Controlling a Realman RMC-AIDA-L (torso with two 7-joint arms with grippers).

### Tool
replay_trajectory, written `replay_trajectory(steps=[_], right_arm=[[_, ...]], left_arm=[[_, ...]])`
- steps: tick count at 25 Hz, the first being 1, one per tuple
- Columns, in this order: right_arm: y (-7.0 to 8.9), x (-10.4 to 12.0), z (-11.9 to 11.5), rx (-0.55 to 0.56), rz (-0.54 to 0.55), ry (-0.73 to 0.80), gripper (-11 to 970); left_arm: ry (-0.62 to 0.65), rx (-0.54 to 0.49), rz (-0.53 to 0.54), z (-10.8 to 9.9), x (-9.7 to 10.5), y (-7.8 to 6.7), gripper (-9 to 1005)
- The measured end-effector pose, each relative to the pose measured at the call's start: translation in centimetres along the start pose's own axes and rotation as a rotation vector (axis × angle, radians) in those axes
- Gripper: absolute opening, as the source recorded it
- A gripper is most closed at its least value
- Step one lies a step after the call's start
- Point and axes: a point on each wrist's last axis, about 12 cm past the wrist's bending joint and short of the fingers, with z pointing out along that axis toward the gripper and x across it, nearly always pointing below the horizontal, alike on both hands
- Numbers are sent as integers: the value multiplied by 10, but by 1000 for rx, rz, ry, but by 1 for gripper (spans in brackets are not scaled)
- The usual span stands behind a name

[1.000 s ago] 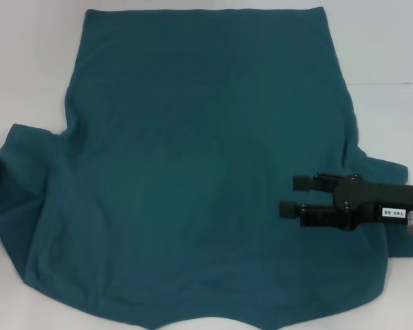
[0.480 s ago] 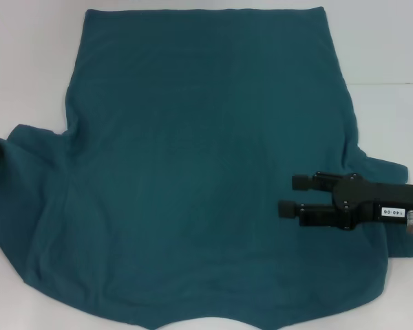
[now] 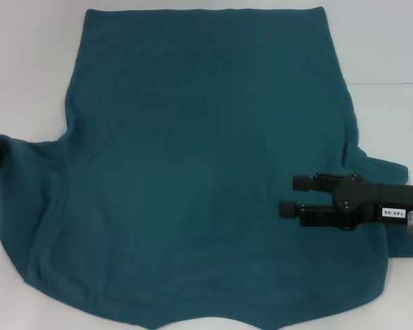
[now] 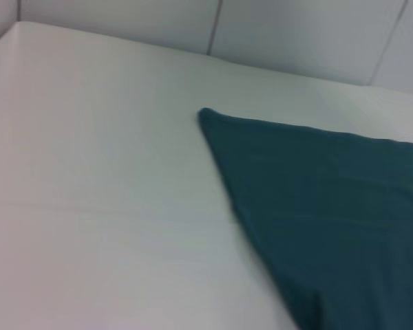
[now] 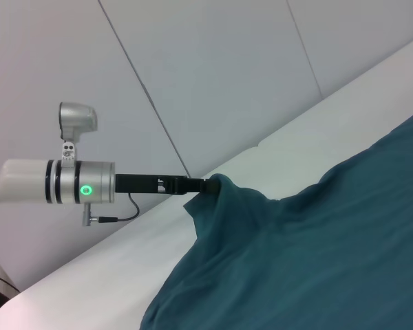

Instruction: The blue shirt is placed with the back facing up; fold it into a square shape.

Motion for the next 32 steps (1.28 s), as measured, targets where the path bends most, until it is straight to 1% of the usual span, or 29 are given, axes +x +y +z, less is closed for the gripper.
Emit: replay_trajectory(steps=[9, 16, 21, 22, 24, 28, 32], right_arm=[[0, -3, 2, -3, -6, -1, 895], [-1, -3, 2, 0, -10, -2, 895], [-1, -3, 1, 4, -13, -2, 895], [-1, -3, 1, 4, -14, -2, 895], [-2, -4, 1, 5, -14, -2, 895], [-2, -4, 0, 12, -12, -9, 895], [-3, -4, -1, 16, -10, -15, 895]], left_arm=[[6, 189, -12, -13, -11, -20, 13], [25, 277, -49, -16, -15, -31, 15], [45, 318, -56, -10, -18, -43, 16], [45, 318, -56, -10, -18, -43, 16], [54, 344, -53, -5, -18, -53, 16], [75, 384, -36, 3, -18, -67, 17], [101, 404, -28, 8, -17, -77, 18]])
